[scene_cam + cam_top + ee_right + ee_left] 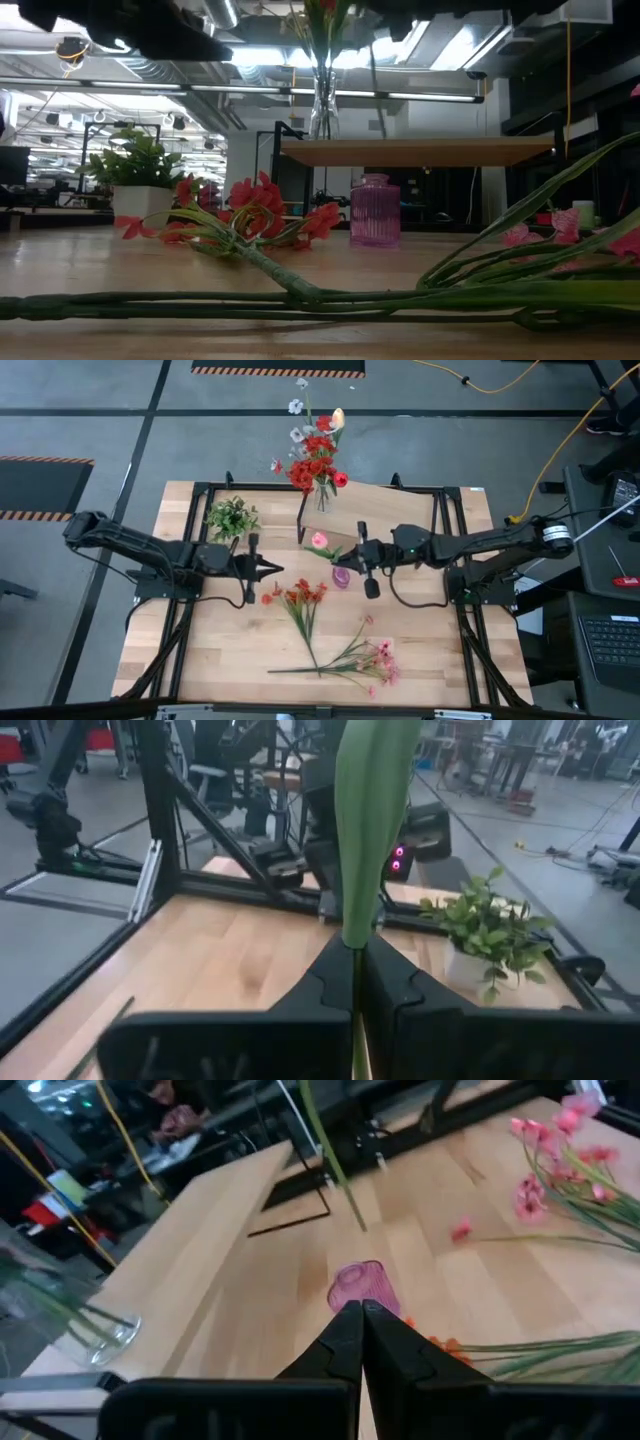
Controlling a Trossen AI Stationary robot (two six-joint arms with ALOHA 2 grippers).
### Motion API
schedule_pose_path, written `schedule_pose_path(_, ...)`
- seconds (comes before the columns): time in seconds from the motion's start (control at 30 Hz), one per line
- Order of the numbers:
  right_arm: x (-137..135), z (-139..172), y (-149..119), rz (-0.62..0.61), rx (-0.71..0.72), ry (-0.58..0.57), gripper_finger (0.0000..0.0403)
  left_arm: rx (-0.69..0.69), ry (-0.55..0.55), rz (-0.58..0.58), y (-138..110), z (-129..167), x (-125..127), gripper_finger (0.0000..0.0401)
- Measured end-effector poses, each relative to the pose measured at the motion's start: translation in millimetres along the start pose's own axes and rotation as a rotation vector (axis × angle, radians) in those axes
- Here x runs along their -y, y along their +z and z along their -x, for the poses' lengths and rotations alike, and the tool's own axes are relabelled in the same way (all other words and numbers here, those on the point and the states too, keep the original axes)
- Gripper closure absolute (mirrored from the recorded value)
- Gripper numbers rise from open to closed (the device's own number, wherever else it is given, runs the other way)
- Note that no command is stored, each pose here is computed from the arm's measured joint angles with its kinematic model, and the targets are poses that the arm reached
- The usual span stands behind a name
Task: Pick and place flowers into a vace then onto a shelf
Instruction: Put the pink tulip into the purple vase
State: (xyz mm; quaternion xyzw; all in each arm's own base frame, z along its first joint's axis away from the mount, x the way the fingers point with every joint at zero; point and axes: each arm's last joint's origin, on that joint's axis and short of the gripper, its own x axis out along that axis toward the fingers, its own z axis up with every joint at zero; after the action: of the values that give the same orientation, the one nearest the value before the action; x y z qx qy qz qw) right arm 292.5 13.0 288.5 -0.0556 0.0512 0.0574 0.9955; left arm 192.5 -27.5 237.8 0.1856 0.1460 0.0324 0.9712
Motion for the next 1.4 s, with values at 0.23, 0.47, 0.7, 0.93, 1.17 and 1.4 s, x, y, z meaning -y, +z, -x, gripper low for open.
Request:
schedule_pose_path(0.23,2,-15,-15,0.014,-0.043,-0.068,0.0403,0.008,0.003,0.049,-10,0,3,0.0395)
schedule_pose_path(0.47,3,-22,-19,0.027,-0.011,-0.101,0.0403,0.004,0.005,0.089,-10,-1,3,0.0398)
schedule_pose_path(0.7,7,-17,-34,-0.029,-0.027,-0.150,0.0403,0.004,0.005,0.089,-10,-1,3,0.0396)
schedule_pose_path(0.93,10,-12,-45,-0.031,-0.006,-0.166,0.0403,0.003,0.006,0.089,-10,-1,3,0.0396)
schedule_pose_path(1.17,8,-7,-57,-0.049,-0.009,-0.168,0.0403,0.003,0.006,0.089,-10,-1,3,0.0399)
schedule_pose_path(1.4,6,5,-76,-0.087,0.042,-0.226,0.0403,-0.007,0.042,0.089,-11,-1,2,0.0398)
